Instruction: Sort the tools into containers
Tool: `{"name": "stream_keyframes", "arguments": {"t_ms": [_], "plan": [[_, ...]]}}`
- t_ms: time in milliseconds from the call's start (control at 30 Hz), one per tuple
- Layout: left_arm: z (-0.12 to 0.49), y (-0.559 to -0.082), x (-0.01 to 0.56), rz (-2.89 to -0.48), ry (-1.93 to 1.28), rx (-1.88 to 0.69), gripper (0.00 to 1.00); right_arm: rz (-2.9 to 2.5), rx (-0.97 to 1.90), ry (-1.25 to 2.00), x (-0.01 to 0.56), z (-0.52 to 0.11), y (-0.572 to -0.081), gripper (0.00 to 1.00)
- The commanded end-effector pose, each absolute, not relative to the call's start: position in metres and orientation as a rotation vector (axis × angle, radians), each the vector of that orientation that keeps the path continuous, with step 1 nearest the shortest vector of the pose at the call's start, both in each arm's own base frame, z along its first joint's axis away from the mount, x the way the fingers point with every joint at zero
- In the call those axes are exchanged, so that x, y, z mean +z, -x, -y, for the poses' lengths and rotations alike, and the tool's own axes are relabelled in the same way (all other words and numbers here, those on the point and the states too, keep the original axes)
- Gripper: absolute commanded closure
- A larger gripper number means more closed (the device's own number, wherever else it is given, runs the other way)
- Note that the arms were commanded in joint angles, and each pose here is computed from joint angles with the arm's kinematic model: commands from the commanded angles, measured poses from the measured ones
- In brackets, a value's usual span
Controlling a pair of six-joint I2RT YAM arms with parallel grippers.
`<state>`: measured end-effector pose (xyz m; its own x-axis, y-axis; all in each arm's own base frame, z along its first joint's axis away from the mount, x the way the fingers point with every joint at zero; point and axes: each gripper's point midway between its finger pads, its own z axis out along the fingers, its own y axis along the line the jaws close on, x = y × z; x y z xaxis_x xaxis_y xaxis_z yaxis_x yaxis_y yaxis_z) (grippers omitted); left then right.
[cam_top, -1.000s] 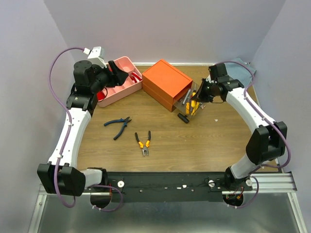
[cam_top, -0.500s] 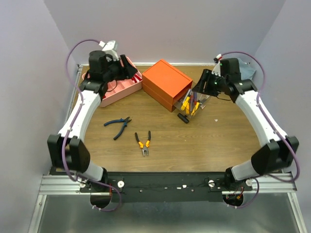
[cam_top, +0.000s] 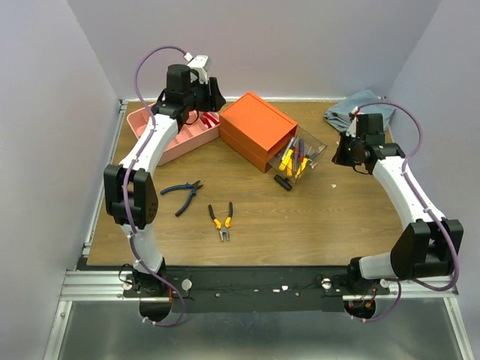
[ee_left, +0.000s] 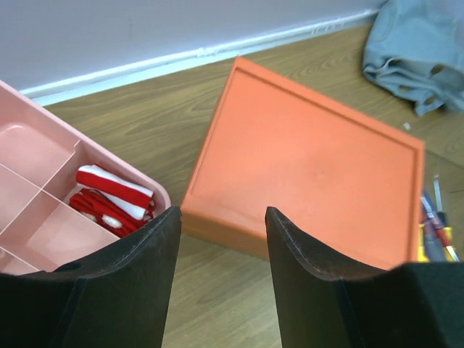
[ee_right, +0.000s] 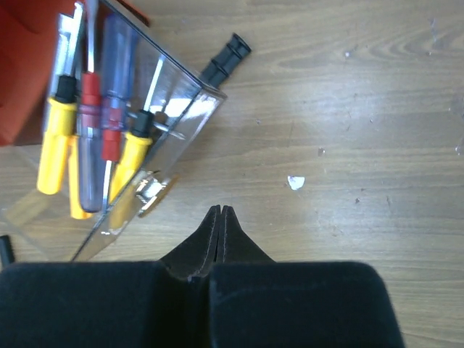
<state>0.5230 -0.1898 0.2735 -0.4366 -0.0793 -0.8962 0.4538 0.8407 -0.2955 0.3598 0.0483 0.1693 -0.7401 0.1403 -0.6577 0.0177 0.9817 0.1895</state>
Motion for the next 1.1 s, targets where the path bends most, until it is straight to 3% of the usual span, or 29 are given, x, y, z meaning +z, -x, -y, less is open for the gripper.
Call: {"name": "stream_keyframes", "arguments": {"t_ms": [0,433,1067], "plan": [[0.189,-0.537,0.239,-1.991,-0.353,-0.560,0.41,-2.359,0.281,-0.098,0.163,-0.052,-0.360,0.99],[0.195,-0.564,0.207,-2.019,-0.398,-0.545,0.41,-2.396,0.499,-0.012,0.139,-0.083,-0.368,0.99],[0.214,-0.549,0.164,-2.112,-0.451,-0.566,0.44,-2.406,0.799,-0.059,0.146,-0.127,-0.423,0.99]]}}
